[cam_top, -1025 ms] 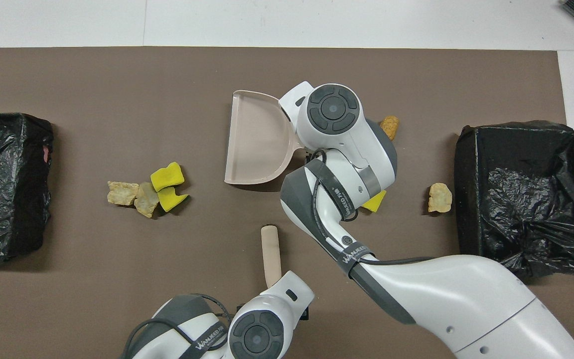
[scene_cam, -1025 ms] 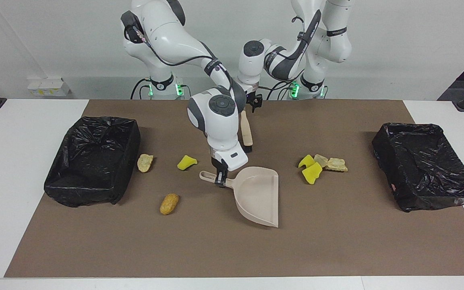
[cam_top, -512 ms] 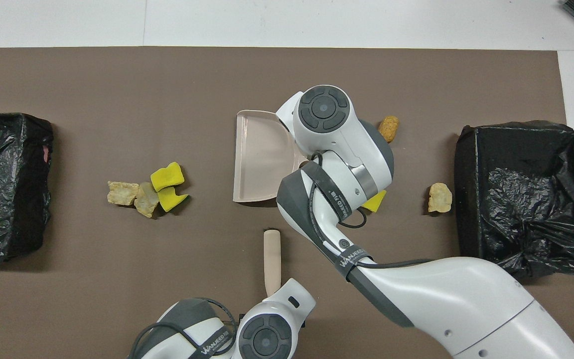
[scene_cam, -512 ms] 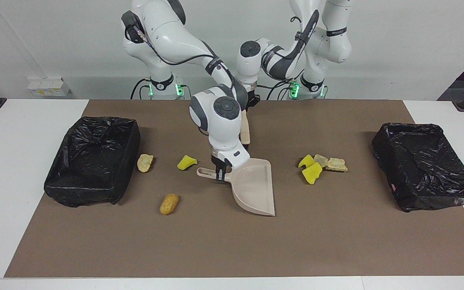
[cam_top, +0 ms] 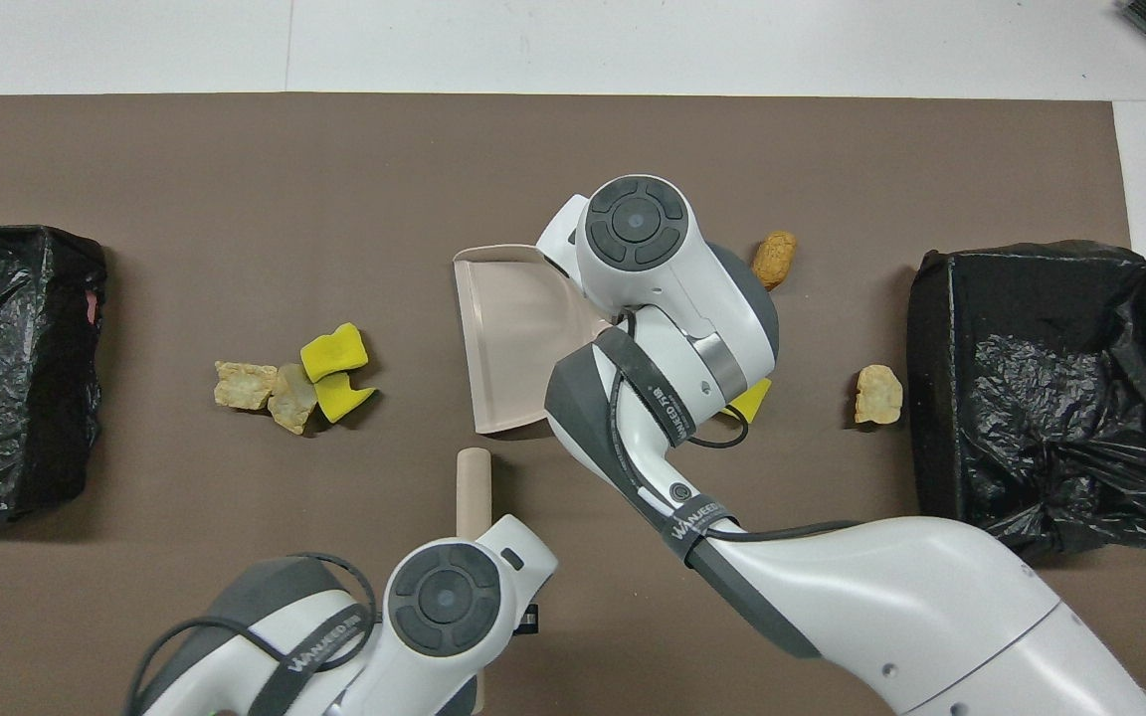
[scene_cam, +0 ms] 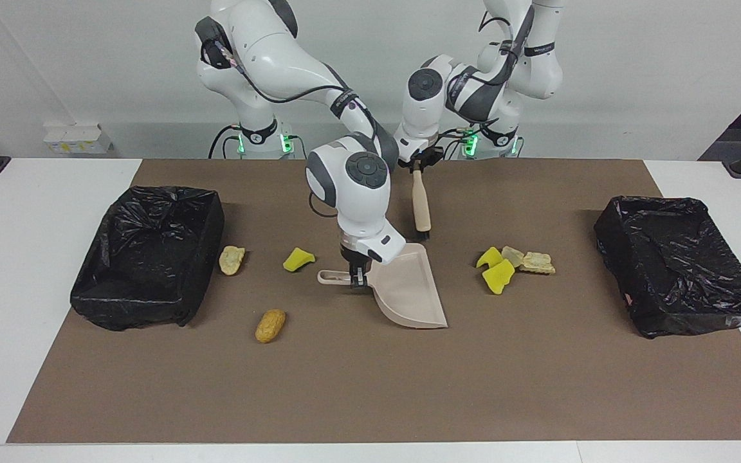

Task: Sweep and dump trash in bin
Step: 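Turn the dustpan toward the debris while the left gripper grasps the brush, then sweep the sponge and bread pieces into the dustpan with the left gripper, then sweep the remaining pieces into the dustpan with the brush in the left gripper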

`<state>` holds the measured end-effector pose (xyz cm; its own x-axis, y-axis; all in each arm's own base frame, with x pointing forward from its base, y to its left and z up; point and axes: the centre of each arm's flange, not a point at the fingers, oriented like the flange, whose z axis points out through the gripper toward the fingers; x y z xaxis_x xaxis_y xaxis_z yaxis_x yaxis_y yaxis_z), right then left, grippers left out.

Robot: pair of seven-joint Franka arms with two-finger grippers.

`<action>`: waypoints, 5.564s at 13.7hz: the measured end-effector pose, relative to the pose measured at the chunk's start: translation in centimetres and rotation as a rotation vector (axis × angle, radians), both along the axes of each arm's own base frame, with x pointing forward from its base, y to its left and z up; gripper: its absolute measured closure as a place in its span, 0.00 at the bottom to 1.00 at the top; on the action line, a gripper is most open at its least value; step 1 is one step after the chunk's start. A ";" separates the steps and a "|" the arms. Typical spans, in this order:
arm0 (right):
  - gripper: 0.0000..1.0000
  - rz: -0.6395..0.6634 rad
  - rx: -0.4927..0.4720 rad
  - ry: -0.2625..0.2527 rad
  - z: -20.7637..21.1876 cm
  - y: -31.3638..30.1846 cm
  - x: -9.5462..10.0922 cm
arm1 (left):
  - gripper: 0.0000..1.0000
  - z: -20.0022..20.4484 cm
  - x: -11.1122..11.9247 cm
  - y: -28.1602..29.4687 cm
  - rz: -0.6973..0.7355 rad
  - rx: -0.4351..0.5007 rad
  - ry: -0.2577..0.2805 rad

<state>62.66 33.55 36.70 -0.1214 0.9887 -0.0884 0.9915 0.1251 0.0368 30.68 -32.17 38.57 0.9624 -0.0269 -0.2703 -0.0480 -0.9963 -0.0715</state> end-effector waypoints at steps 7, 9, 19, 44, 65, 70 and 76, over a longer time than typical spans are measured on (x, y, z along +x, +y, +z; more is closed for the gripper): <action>0.67 0.045 -0.005 0.009 -0.1 0.5 -0.7 | 0.74 8.7 6.6 17.9 0.190 -0.054 0.015; 0.67 0.055 -0.006 0.008 0.1 1.1 -1.2 | 0.74 9.3 8.5 21.3 0.153 -0.073 -0.025; 0.67 0.068 -0.006 0.011 -0.5 3.6 -3.0 | 0.74 0.9 15.3 35.3 0.061 -0.124 -0.057; 0.67 0.051 -0.011 0.018 -1.2 3.5 -3.4 | 0.74 0.7 14.6 8.9 0.459 -0.331 -0.075; 0.67 0.148 -0.081 0.030 -0.3 -0.4 -4.8 | 0.74 -1.6 6.4 6.8 0.481 -0.188 0.047; 0.67 0.151 -0.086 0.033 -0.3 -0.6 -5.2 | 0.74 -1.8 7.4 5.3 0.423 -0.255 -0.063; 0.67 0.150 -0.086 0.033 -0.4 -0.7 -5.2 | 0.74 -3.0 7.5 0.7 0.333 -0.292 -0.105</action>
